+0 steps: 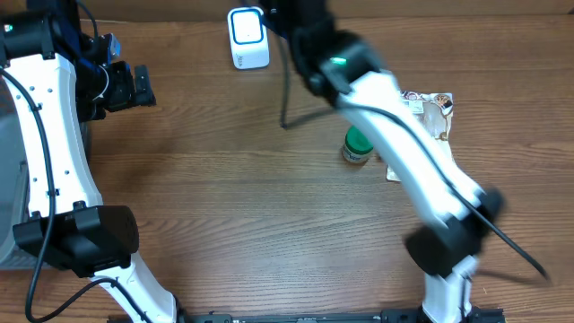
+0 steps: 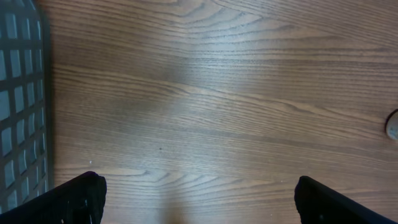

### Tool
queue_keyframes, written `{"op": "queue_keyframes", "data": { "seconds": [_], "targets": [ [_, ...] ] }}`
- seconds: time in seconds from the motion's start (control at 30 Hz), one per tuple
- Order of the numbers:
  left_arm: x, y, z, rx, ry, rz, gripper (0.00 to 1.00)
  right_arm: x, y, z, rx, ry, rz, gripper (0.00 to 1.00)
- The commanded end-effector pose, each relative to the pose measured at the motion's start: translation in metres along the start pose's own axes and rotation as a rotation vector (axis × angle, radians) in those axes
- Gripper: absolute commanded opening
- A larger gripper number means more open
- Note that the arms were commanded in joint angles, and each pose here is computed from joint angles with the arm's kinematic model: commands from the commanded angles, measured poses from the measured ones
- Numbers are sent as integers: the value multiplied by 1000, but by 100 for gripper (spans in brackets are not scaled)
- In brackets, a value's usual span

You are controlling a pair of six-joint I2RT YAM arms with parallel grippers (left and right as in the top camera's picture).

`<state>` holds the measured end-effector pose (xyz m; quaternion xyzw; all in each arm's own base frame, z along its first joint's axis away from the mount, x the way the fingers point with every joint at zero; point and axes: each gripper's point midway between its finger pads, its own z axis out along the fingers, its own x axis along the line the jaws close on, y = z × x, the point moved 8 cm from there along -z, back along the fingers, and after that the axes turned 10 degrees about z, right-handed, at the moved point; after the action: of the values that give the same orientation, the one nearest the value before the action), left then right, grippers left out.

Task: Scan the item barcode
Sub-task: 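Move the wipes pack right and drop it beside the other items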

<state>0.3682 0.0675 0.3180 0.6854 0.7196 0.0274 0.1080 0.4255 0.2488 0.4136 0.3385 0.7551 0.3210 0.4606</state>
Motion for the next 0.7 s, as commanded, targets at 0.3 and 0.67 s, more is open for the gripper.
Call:
{"op": "queue_keyframes", "data": {
  "seconds": [0.3, 0.67],
  "targets": [
    [-4, -2, -14, -41, 8, 29, 100, -33, -96, -87, 601, 246, 600, 4],
    [-4, -2, -14, -40, 8, 29, 100, -63, -225, -61, 1049, 178, 824, 4]
  ]
}}
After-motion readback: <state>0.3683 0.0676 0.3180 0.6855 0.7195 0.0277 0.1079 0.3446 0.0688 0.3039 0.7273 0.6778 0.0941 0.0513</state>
